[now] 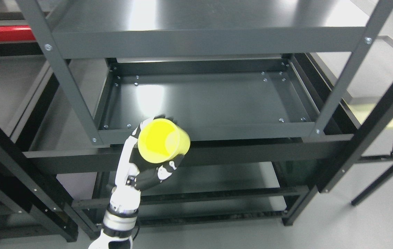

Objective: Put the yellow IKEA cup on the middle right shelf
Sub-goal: 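Raise the left hand and set the cup on the upper shelf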

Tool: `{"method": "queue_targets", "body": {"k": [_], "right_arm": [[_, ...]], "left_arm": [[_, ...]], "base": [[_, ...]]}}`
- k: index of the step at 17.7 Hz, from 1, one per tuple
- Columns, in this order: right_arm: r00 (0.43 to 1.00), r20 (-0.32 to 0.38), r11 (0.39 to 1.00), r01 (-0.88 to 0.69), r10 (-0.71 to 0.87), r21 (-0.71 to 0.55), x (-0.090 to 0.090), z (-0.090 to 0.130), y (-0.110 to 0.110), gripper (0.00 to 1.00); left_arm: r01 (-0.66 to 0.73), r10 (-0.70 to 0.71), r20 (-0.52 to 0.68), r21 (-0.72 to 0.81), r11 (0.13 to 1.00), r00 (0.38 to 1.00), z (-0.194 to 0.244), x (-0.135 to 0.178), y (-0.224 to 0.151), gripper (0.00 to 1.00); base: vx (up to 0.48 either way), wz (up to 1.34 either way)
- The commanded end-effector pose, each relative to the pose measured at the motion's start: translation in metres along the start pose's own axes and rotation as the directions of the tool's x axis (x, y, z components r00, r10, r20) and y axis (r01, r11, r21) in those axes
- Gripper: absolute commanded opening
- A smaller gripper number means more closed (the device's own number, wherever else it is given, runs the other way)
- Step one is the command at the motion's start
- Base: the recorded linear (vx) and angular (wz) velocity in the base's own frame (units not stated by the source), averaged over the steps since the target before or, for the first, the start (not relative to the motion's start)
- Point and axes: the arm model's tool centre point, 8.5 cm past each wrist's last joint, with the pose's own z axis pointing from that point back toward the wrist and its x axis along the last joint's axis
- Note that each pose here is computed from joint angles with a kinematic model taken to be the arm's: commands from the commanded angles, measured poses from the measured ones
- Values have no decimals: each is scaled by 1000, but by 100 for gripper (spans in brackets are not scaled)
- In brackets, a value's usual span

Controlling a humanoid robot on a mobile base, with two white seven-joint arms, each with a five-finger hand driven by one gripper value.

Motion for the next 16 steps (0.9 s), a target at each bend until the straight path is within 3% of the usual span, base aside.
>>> {"method": "queue_targets", "body": {"k": [1, 5, 11, 13, 16], "right_arm": [[1000, -15, 1000, 3, -3, -12, -9, -1, -10, 99], [1000, -15, 1000, 3, -3, -12, -9, -1, -10, 99], [1000, -15, 1000, 3, -3, -12, -9, -1, -10, 99], [1000, -15, 1000, 3, -3, -12, -9, -1, -10, 99], [1000, -15, 1000, 3, -3, -12, -9, -1, -10, 99]], "left_arm": [[-25, 84, 191, -290, 957, 978, -92, 31, -66, 1], [52, 78, 320, -380, 924, 944, -168, 78, -86, 0], [-38, 132, 316, -286, 958, 939, -242, 130, -97, 0], [-80, 148, 233, -278, 957, 961, -259, 136, -100, 0], [-56, 56, -1, -69, 996, 998, -283, 124, -88, 0]], "base": [[218, 232], [168, 215], [71, 114], [17, 6], [0, 0]]}}
